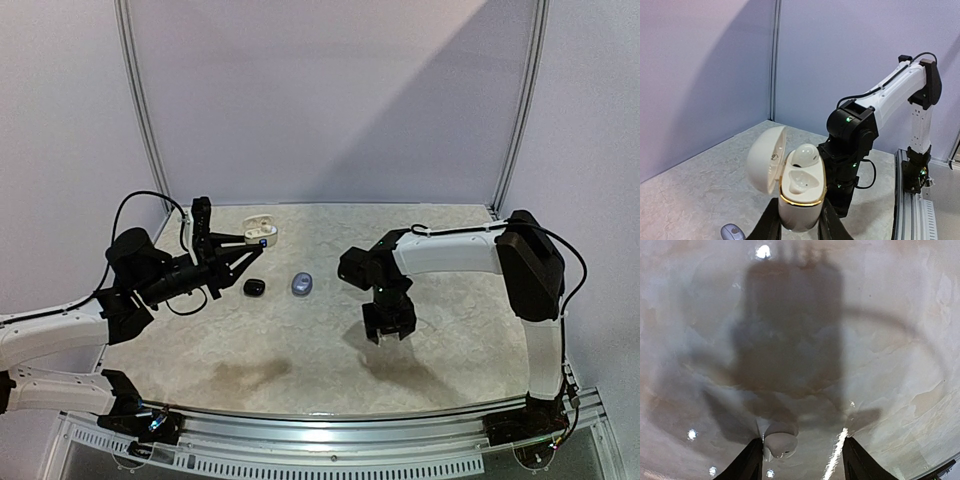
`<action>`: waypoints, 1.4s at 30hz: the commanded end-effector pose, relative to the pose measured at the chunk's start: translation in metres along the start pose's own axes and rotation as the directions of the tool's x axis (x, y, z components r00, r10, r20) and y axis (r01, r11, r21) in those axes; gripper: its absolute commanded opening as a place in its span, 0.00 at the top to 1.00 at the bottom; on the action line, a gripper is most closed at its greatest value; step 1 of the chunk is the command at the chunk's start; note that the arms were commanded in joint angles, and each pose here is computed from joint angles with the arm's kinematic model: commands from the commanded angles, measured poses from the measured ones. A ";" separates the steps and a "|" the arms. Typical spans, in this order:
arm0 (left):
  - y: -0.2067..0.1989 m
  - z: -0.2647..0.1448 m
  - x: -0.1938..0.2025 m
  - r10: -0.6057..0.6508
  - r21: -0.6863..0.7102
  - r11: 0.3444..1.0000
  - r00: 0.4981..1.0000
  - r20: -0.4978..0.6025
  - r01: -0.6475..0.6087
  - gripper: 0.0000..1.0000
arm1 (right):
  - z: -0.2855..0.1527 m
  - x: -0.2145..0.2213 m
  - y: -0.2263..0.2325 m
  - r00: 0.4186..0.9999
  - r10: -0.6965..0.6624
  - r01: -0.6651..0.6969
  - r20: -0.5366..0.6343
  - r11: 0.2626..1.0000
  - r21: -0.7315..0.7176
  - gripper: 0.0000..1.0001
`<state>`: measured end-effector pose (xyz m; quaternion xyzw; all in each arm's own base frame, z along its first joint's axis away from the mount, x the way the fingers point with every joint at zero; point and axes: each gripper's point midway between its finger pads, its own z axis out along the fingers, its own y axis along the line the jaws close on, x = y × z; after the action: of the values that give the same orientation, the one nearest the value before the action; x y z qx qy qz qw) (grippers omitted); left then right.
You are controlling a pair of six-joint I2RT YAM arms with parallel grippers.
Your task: Insert the wireless bluetooth earbuds into the charging case
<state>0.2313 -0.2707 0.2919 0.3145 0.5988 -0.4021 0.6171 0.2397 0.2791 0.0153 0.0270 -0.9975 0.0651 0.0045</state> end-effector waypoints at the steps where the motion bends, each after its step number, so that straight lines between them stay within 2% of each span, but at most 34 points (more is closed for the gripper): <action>1: 0.002 -0.001 0.005 0.008 -0.007 1.000 1.000 -0.013 -0.008 1.00 | 0.002 0.004 -0.019 0.999 -0.029 0.030 -0.019 0.997 0.076 0.44; 5: 0.002 0.000 0.005 0.011 -0.005 1.000 1.000 -0.013 -0.011 1.00 | 0.000 0.002 -0.016 0.999 -0.046 0.048 -0.024 0.997 0.066 0.44; 13: 0.001 -0.002 0.003 0.019 -0.001 1.000 1.000 -0.007 -0.019 1.00 | -0.008 -0.017 0.012 0.999 -0.039 0.040 0.013 0.996 -0.075 0.44; 20: 0.001 -0.003 0.003 0.026 -0.005 1.000 1.000 -0.006 -0.026 1.00 | 0.003 -0.017 0.008 1.000 -0.022 0.021 -0.013 0.997 -0.079 0.53; 24: 0.001 -0.003 0.004 0.024 -0.004 1.000 1.000 -0.009 -0.024 1.00 | 0.010 -0.015 0.007 1.000 -0.022 0.021 -0.017 0.996 -0.083 0.64; 28: 0.001 -0.004 0.003 0.027 -0.003 1.000 1.000 -0.007 -0.027 1.00 | 0.012 -0.008 0.009 0.999 -0.016 0.011 -0.052 0.995 -0.097 0.65; 31: 0.001 -0.004 0.004 0.026 -0.003 1.000 1.000 -0.009 -0.026 1.00 | 0.012 -0.006 0.008 0.998 -0.013 0.007 -0.060 0.995 -0.097 0.71; 37: 0.000 -0.004 0.004 0.028 -0.002 1.000 1.000 -0.009 -0.028 1.00 | 0.015 -0.002 0.007 0.998 -0.009 0.002 -0.070 0.995 -0.101 0.76; 42: 0.000 -0.004 0.003 0.032 -0.002 0.999 0.999 -0.007 -0.032 1.00 | 0.016 0.000 0.007 0.996 -0.003 -0.005 -0.084 0.995 -0.101 0.75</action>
<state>0.2312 -0.2707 0.2915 0.3211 0.5961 -0.3962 0.6201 0.2500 0.2923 0.0113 0.0327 -0.9992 0.0033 0.0226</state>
